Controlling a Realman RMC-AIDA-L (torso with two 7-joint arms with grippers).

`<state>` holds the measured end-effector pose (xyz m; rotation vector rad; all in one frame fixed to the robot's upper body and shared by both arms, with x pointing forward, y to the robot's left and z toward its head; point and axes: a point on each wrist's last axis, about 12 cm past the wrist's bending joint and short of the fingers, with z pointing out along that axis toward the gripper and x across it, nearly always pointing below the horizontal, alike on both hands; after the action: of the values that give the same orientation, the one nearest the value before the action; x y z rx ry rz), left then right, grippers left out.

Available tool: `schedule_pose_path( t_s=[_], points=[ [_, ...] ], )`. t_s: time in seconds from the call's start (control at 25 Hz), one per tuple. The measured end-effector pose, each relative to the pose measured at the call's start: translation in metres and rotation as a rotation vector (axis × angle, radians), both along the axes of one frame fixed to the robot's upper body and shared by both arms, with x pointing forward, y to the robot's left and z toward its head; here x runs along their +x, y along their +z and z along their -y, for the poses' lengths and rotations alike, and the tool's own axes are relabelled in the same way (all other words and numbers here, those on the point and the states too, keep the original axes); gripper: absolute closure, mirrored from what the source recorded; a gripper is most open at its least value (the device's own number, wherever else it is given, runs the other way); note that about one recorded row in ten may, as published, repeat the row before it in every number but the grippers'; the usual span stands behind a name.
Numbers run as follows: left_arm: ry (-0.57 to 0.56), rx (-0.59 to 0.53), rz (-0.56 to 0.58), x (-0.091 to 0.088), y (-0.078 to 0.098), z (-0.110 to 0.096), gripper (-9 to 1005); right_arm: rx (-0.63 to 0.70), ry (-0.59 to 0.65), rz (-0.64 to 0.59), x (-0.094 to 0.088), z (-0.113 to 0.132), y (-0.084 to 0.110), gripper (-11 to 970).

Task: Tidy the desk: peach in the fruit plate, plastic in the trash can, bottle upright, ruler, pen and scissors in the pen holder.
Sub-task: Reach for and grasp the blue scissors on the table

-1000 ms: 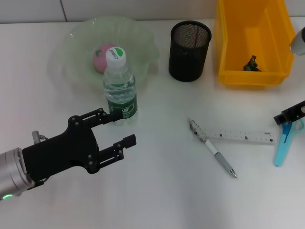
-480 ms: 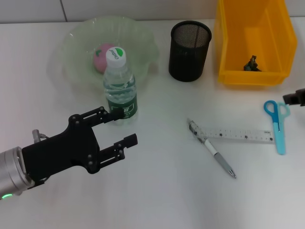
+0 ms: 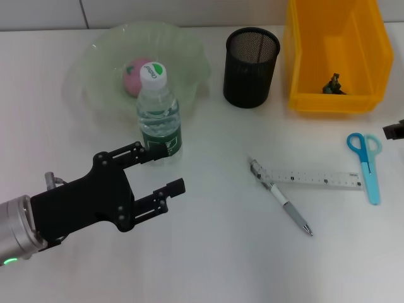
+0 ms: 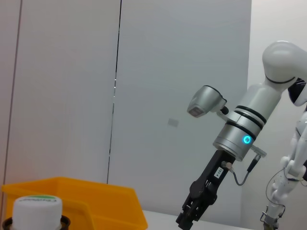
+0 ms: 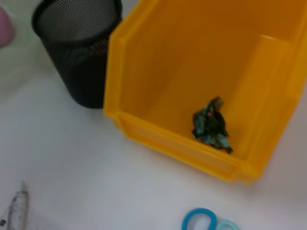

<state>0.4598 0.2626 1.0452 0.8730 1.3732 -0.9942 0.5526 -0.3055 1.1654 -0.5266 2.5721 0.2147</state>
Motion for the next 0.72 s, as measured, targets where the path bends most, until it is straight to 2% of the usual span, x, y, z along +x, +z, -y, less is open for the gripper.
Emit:
schedule_pose_path(
  t_s=[0.24,0.48,0.56,0.72],
  points=[
    [-0.001,0.001,0.002,-0.002,-0.001,0.002,359,-0.046,-0.047,-0.062,-0.002,-0.010,0.002,618],
    [-0.001,0.002,0.003,-0.003,-0.002,0.001,359,-0.052,-0.070,-0.129,-0.001,-0.021,-0.017,488],
    [-0.001,0.006,0.008,-0.003,-0.002,0.001,359,-0.051,-0.072,-0.151,-0.001,-0.026,-0.024,391],
    [0.001,0.015,0.020,-0.004,-0.003,0.001,359,-0.049,-0.084,-0.165,0.001,-0.029,-0.029,398]
  ],
)
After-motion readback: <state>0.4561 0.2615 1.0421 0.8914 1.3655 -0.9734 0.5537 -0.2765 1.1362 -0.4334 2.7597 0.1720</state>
